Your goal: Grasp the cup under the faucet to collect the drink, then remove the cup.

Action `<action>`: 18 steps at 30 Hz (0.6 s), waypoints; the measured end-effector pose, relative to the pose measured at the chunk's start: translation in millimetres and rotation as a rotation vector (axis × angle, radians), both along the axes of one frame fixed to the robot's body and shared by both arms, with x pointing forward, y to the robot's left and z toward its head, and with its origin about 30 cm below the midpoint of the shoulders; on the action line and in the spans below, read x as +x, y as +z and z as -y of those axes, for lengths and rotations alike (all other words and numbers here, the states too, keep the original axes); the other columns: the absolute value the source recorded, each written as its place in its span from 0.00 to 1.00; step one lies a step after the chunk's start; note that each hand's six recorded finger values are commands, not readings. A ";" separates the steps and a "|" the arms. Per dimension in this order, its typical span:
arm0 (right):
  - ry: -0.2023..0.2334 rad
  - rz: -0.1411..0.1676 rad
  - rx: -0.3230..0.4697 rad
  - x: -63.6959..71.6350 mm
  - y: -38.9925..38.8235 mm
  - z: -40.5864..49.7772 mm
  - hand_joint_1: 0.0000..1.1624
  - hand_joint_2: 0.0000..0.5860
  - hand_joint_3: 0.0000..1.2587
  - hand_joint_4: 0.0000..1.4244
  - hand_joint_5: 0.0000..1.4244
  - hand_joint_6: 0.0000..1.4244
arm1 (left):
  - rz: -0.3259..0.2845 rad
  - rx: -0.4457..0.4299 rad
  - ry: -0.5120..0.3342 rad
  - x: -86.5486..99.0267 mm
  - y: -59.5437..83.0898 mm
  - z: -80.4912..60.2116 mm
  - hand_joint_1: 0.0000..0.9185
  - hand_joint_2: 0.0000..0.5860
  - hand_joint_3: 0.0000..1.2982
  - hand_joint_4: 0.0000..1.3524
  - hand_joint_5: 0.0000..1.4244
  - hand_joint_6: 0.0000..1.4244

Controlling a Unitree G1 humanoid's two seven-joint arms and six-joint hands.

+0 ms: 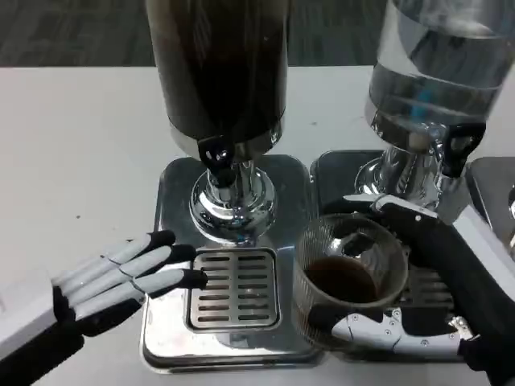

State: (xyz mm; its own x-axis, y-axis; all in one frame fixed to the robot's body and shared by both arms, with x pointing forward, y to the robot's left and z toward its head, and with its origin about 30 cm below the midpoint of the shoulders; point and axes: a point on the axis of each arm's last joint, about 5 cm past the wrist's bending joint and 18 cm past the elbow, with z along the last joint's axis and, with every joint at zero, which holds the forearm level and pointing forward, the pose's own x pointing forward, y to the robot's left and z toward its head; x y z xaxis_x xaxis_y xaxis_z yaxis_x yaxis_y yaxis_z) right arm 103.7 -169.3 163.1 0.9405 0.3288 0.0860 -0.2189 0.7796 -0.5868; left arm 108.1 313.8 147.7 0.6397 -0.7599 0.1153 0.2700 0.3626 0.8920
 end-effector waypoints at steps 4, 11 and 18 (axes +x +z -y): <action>-0.002 -0.003 0.000 0.2 -0.1 0.1 0.68 0.42 0.34 0.38 0.54 0.70 | -0.006 0.014 -0.003 -0.2 0.3 -0.3 0.00 0.18 0.11 0.00 0.00 0.04; -0.002 -0.003 0.002 0.2 -0.1 0.0 0.68 0.42 0.34 0.38 0.54 0.70 | -0.006 0.008 0.003 -1.3 -0.3 -0.4 0.00 0.18 0.11 0.00 0.00 0.04; -0.007 -0.003 0.013 0.1 -0.4 -0.7 0.68 0.42 0.34 0.38 0.54 0.70 | -0.007 0.011 0.003 -1.7 0.3 -1.0 0.00 0.17 0.11 0.00 0.00 0.04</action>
State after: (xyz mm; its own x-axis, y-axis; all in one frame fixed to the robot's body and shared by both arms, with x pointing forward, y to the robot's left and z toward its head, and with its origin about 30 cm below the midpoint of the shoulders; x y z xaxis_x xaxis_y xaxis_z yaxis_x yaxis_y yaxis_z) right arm 103.8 -168.5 162.8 0.9430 0.3211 0.0873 -0.2151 0.7884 -0.5763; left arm 106.4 314.7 148.0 0.6431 -0.7589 0.1028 0.2748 0.3540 0.8940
